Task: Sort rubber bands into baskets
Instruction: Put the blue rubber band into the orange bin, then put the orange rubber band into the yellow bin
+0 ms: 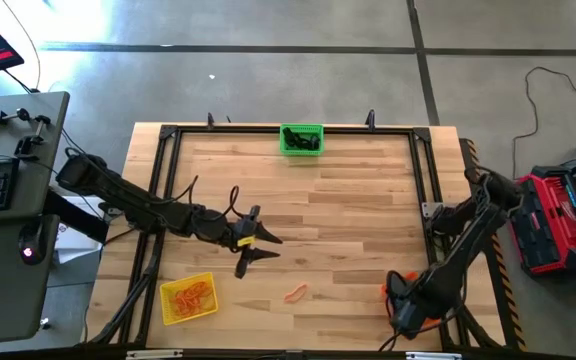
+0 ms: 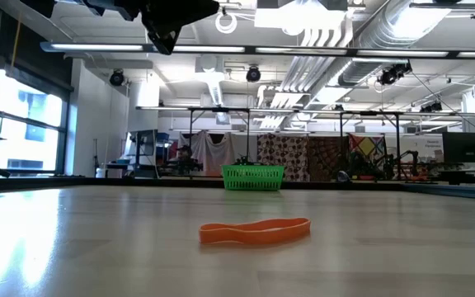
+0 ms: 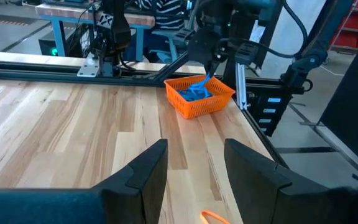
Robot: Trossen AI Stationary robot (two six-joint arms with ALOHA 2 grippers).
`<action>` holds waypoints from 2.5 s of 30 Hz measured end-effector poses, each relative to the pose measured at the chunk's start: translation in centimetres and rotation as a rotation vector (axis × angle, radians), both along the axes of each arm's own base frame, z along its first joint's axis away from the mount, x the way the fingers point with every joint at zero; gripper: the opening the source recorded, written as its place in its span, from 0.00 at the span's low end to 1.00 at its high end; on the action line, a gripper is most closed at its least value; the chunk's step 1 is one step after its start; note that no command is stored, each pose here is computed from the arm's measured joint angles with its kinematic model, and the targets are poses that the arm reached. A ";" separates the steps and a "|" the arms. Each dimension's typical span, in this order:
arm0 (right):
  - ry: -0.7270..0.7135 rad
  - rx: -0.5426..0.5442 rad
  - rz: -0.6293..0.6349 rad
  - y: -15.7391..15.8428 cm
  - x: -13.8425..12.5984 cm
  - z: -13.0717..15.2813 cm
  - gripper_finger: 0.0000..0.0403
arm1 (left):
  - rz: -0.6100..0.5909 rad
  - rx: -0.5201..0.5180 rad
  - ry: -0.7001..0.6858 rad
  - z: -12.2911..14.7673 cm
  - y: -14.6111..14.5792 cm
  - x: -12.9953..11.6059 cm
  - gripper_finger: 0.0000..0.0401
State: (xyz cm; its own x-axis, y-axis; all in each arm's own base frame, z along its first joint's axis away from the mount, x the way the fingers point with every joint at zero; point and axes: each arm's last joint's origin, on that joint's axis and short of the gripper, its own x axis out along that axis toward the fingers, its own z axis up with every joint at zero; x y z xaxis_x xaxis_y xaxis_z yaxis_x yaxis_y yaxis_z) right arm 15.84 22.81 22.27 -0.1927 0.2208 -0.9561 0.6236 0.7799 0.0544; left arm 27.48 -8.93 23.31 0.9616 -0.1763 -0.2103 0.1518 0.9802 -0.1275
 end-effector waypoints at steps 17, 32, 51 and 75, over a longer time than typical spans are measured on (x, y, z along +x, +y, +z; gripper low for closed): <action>0.073 0.033 0.049 -0.3 1.9 -0.8 0.43 | -0.002 0.018 0.016 -0.7 -0.1 0.4 0.38; -0.680 -0.274 0.437 -2.0 9.0 3.3 0.51 | -0.037 0.060 -0.013 -0.9 -0.8 0.5 0.28; -1.023 -0.222 0.623 -7.0 15.3 -5.9 0.51 | -0.138 0.061 -0.011 -4.6 -3.3 2.0 0.23; -0.881 -0.150 0.806 -7.2 18.9 -10.5 0.24 | -0.076 -0.085 -0.117 -7.7 -1.1 -3.2 0.18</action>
